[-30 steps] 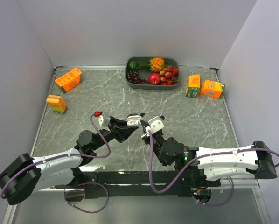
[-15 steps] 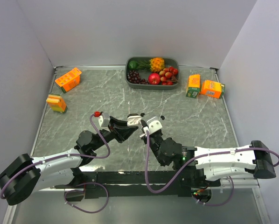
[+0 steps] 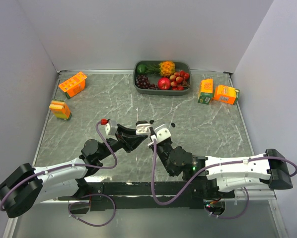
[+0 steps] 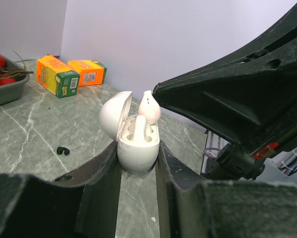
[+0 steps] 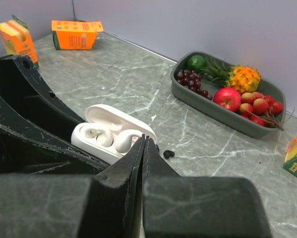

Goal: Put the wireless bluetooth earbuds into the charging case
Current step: Place the earbud in the charging case.

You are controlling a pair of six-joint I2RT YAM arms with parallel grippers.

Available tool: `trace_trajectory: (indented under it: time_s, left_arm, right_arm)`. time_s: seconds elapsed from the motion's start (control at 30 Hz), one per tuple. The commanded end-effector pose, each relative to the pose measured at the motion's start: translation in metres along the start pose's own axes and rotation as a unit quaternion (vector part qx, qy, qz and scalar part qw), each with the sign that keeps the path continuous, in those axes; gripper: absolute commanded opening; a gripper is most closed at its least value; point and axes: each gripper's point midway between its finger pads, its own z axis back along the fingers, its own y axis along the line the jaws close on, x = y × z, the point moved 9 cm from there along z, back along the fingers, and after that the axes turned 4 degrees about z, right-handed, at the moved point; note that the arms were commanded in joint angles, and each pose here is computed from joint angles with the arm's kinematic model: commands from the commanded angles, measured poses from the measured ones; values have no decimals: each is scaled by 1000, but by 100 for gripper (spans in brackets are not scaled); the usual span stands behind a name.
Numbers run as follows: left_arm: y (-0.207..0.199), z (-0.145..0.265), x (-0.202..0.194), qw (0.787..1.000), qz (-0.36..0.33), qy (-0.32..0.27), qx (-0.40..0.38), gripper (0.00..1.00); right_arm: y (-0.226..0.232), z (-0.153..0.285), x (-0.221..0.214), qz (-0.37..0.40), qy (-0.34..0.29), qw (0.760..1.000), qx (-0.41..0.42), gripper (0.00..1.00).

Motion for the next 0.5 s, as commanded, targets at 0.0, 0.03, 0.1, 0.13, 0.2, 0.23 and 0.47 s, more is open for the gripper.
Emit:
trace_trajectory:
  time_s: [0.0, 0.03, 0.1, 0.13, 0.2, 0.23, 0.47]
  left_arm:
    - [-9, -5, 19, 999, -9, -42, -17, 1]
    - [-9, -5, 19, 999, -9, -43, -16, 1]
    - [-9, -5, 20, 999, -10, -45, -15, 1]
    - [-9, -5, 20, 999, -11, -47, -14, 1]
    - [-9, -5, 21, 999, -12, -49, -14, 1]
    - [-9, -5, 21, 999, -12, -47, -14, 1]
    - [-9, -7, 23, 999, -12, -49, -13, 1]
  right_arm:
    - [-2, -1, 13, -18, -10, 1000, -3, 0]
    - [-2, -1, 13, -19, -10, 1000, -1, 0]
    - [-2, 0, 10, -14, -7, 1000, 2, 0]
    - [-3, 0, 9, -14, -7, 1000, 2, 0]
    - [-2, 1, 7, -10, -4, 1000, 3, 0]
    - [-2, 1, 6, -9, -2, 1000, 2, 0]
    - [-3, 2, 3, 0, -3, 1000, 3, 0]
